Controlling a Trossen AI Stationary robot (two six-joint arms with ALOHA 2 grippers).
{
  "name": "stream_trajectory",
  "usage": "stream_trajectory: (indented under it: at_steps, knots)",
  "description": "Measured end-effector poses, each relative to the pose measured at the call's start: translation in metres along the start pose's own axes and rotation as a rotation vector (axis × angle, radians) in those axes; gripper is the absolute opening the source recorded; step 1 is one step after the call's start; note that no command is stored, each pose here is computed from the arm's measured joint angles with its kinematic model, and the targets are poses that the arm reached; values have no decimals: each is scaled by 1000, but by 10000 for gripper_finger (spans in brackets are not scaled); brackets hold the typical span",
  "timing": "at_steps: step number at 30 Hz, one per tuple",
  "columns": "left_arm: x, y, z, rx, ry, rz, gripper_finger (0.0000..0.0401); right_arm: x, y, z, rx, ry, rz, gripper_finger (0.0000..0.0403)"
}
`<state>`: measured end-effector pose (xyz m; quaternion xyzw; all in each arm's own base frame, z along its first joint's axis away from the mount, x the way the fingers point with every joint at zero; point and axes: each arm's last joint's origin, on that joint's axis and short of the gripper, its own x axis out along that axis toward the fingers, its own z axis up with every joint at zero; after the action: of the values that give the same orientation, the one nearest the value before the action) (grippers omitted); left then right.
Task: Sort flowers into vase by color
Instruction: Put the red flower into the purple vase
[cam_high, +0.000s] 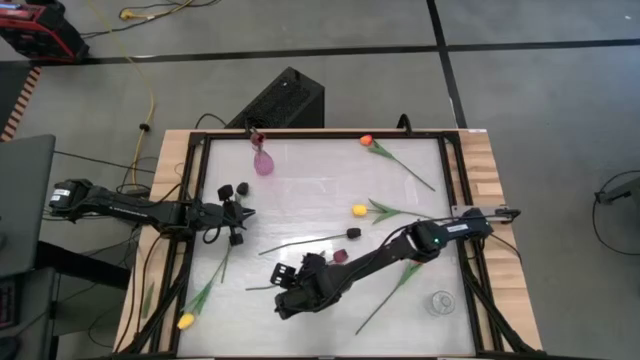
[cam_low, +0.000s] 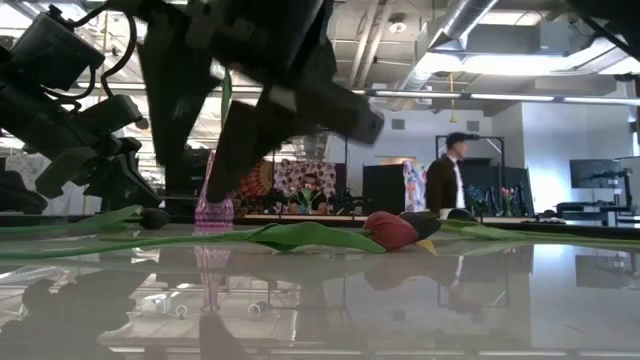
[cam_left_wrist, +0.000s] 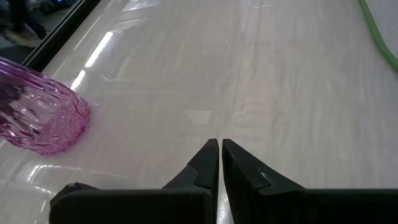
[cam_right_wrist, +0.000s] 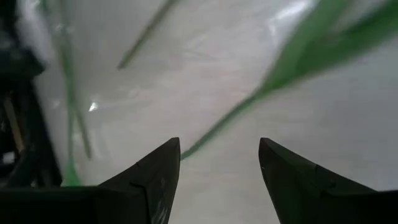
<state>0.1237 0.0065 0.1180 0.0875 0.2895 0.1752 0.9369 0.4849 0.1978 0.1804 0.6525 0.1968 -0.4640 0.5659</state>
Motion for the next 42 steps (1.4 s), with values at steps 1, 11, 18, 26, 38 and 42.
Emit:
stream_trajectory:
  at_steps: [1, 11, 18, 26, 38, 42]
  knots:
    - [0, 0, 0, 0, 1, 0, 11, 4, -2, -1, 29, -1, -2, 243]
    - [0, 0, 0, 0, -1, 0, 11, 10, -1, 7, 103, -44, -32, 243]
    - [0, 0, 0, 0, -1, 0, 11, 30, -2, 14, 128, -19, -109, 243]
    - [0, 0, 0, 0, -1, 0, 11, 44, -1, 20, 144, -22, -136, 243]
    - [0, 0, 0, 0, -1, 0, 11, 54, 4, 37, 147, -62, -184, 159]
    - [0, 0, 0, 0, -1, 0, 11, 55, 3, 38, 144, -68, -184, 95]
